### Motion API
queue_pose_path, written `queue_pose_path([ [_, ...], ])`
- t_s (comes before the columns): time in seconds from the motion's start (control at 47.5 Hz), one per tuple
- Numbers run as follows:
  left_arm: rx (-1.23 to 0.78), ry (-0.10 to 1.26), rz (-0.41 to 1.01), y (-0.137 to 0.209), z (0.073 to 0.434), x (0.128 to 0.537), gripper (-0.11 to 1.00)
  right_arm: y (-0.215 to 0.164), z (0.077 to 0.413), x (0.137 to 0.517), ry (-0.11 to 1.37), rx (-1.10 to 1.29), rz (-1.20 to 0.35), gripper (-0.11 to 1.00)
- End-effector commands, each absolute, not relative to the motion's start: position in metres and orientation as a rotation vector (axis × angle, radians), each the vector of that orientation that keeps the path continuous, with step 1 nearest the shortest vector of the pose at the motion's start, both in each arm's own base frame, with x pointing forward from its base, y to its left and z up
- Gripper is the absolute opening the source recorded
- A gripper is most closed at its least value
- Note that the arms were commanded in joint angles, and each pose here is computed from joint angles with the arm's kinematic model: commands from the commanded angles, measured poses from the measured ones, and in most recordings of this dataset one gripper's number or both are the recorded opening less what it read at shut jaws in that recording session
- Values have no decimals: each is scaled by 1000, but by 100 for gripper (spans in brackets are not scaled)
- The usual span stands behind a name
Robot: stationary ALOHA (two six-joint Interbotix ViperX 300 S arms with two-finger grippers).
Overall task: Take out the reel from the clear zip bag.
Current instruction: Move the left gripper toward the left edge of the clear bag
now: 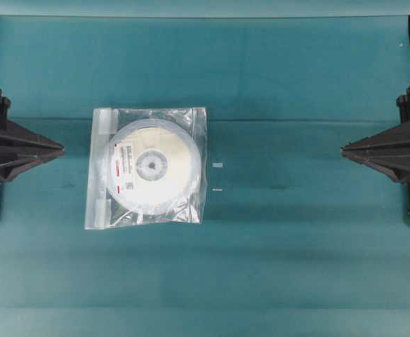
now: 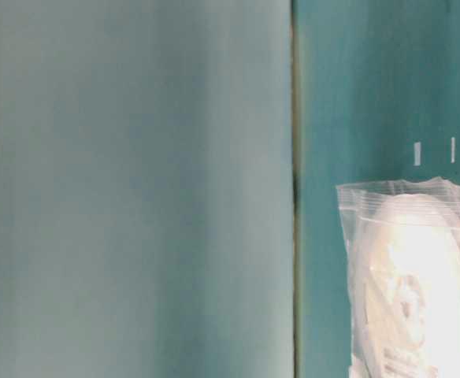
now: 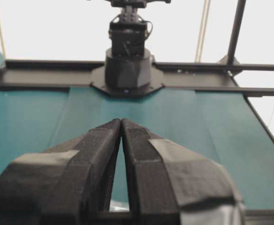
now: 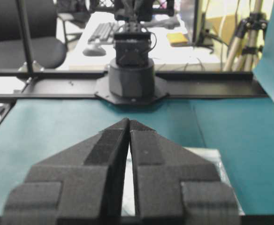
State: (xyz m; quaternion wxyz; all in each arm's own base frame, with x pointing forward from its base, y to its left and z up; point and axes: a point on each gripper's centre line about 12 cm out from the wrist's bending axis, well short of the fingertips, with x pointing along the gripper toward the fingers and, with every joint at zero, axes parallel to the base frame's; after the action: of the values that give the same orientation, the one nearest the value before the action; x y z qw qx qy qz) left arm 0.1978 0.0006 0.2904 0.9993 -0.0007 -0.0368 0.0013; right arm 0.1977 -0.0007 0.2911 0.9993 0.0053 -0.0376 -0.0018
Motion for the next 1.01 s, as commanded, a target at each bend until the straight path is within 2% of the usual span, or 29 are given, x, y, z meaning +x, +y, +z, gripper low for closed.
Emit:
queue_pose_path([
  [0.0,-53,-101,-8,-1,306,205,14,2,299,201,-93,26,8,10],
  [0.042,-106,-99,-9,0,308,209,12,2,300,203,-90,74,6,10],
  [0.126,-197,-87,-15,-1,307,214,0,-1,298,206,-78,190,-8,1],
  [0.189,-261,-75,-19,-1,305,217,-4,-1,294,209,-59,261,-14,0],
  [0.442,-521,10,18,4,281,223,-4,-4,276,225,20,439,-43,0],
  [0.61,-759,90,143,22,245,219,-4,-6,262,237,80,540,-73,0],
  [0.758,-919,216,304,37,205,210,-4,-6,249,248,136,568,-92,0],
  [0.989,-950,441,446,42,162,205,-4,-9,238,263,183,572,-120,0],
])
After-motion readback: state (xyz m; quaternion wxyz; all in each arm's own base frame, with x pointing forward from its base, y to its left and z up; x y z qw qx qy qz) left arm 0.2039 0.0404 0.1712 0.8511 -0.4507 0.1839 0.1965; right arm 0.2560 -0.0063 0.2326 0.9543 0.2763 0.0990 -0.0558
